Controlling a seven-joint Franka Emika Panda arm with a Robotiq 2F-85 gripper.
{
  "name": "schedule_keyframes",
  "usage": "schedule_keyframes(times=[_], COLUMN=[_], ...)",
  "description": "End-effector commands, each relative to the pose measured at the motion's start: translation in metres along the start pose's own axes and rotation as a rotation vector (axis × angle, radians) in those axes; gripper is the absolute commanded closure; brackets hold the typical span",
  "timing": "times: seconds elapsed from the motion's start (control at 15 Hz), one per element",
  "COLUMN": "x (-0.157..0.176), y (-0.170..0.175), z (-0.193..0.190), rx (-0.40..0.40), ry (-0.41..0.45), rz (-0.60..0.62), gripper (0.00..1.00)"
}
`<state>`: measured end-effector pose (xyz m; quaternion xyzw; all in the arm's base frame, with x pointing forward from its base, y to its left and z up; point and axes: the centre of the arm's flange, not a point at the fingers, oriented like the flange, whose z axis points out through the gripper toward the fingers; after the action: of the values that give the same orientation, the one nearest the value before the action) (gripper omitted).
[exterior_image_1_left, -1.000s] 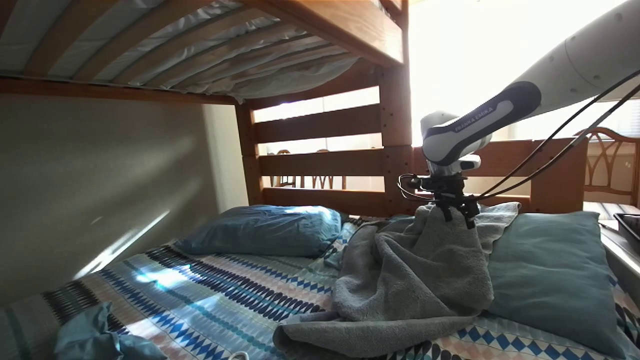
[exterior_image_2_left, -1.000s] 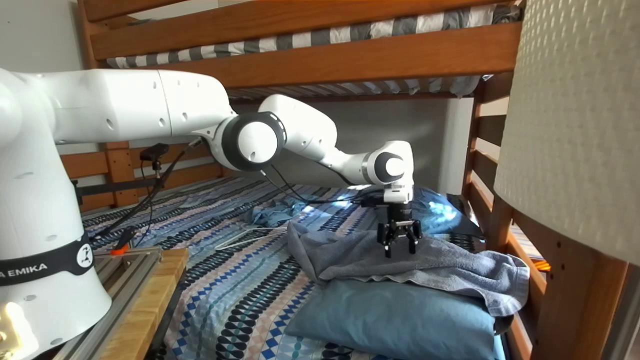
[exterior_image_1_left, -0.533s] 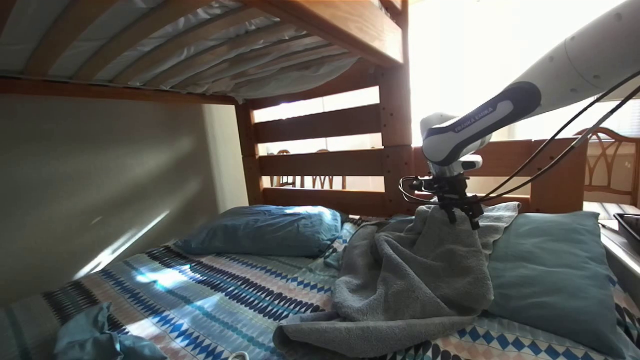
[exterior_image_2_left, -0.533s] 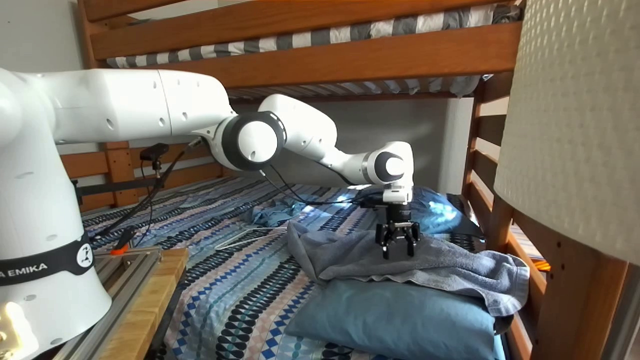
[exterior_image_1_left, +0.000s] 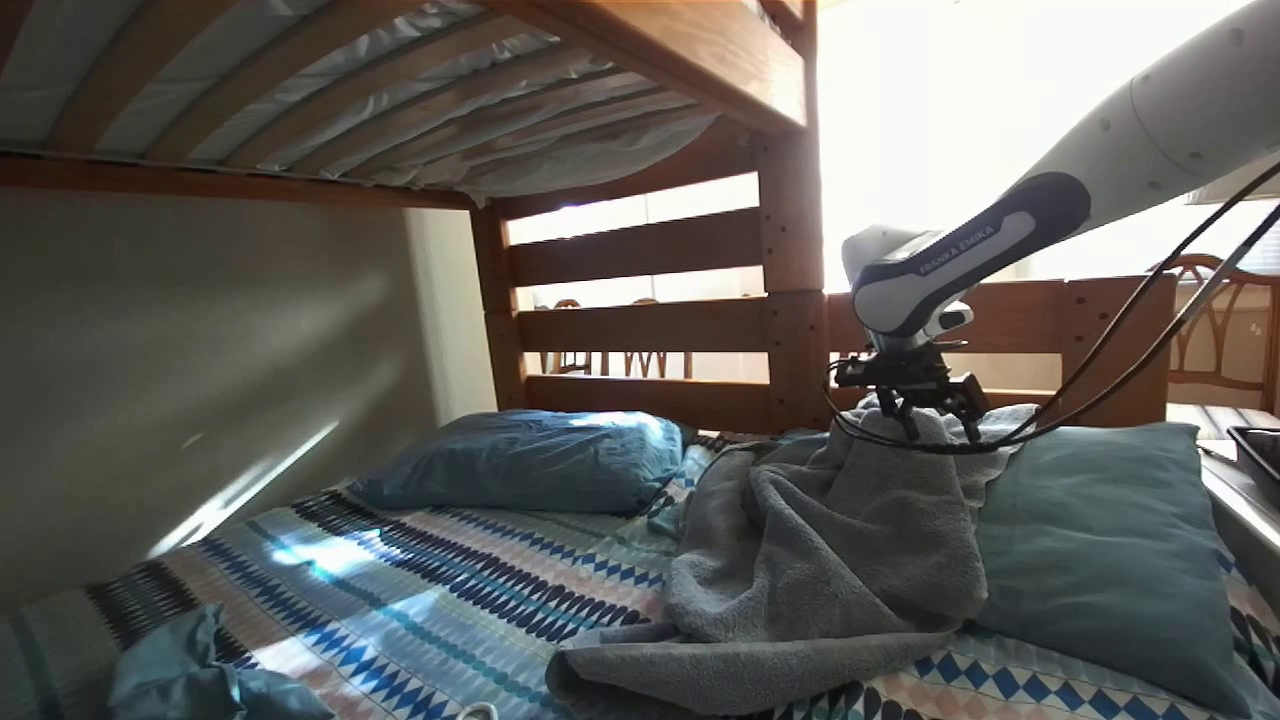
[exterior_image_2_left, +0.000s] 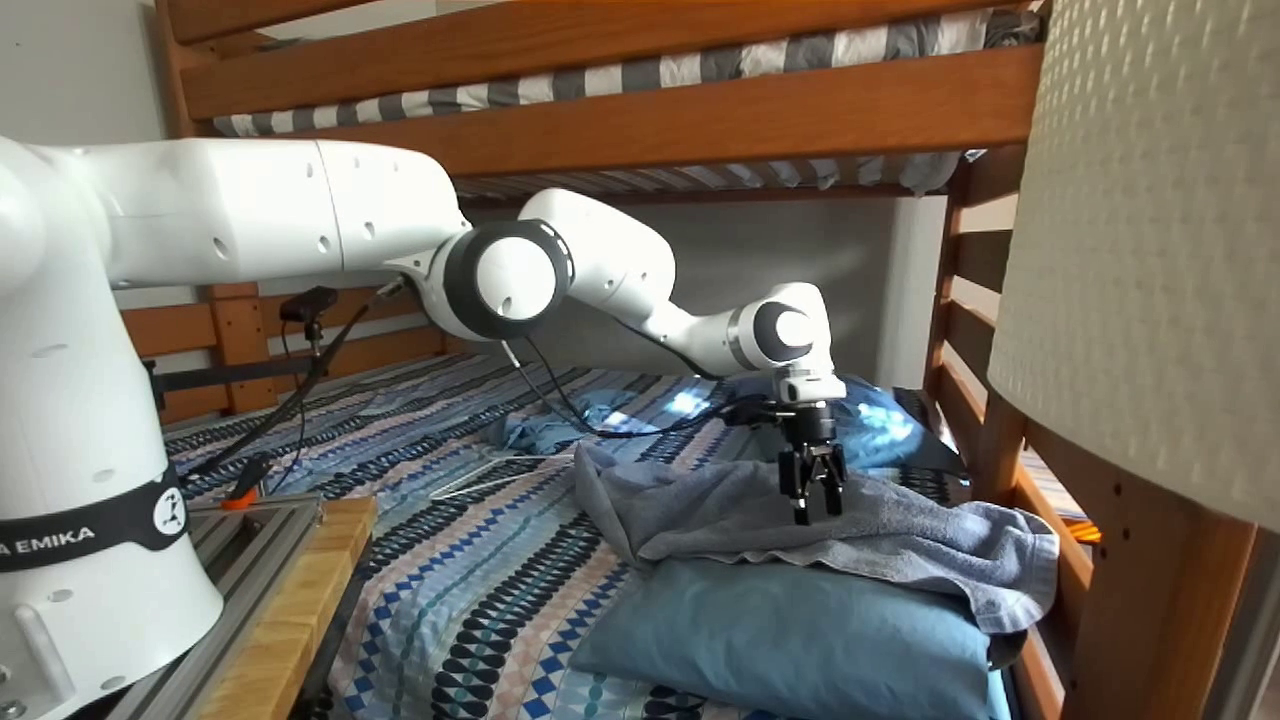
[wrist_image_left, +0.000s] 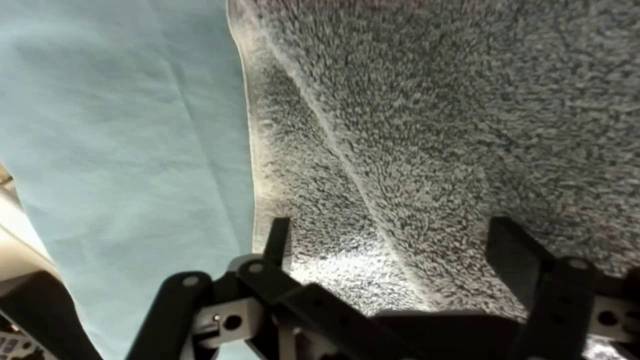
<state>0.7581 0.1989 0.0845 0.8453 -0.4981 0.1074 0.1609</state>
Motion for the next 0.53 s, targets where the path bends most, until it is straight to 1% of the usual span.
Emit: schedule_keyframes(times=[0.0, 0.07, 0.13, 0.2, 0.33, 0.47], x=[0.009, 0.012, 0.013, 0.014, 0.016, 0.016], y=[0.034, 0.031, 0.029, 0.028, 0.028, 0.027], z=[0.015, 0.019, 0.024, 0.03, 0.04, 0.045], rx=[0.117, 0.153, 0.184, 0.215, 0.253, 0.269], ry=[0.061, 0.05, 0.058, 0.057, 0.047, 0.048], rz=[-0.115, -0.111, -0.119, -0.129, -0.127, -0.125], gripper=[0.0, 0.06, 0.26, 0.34, 0.48, 0.62])
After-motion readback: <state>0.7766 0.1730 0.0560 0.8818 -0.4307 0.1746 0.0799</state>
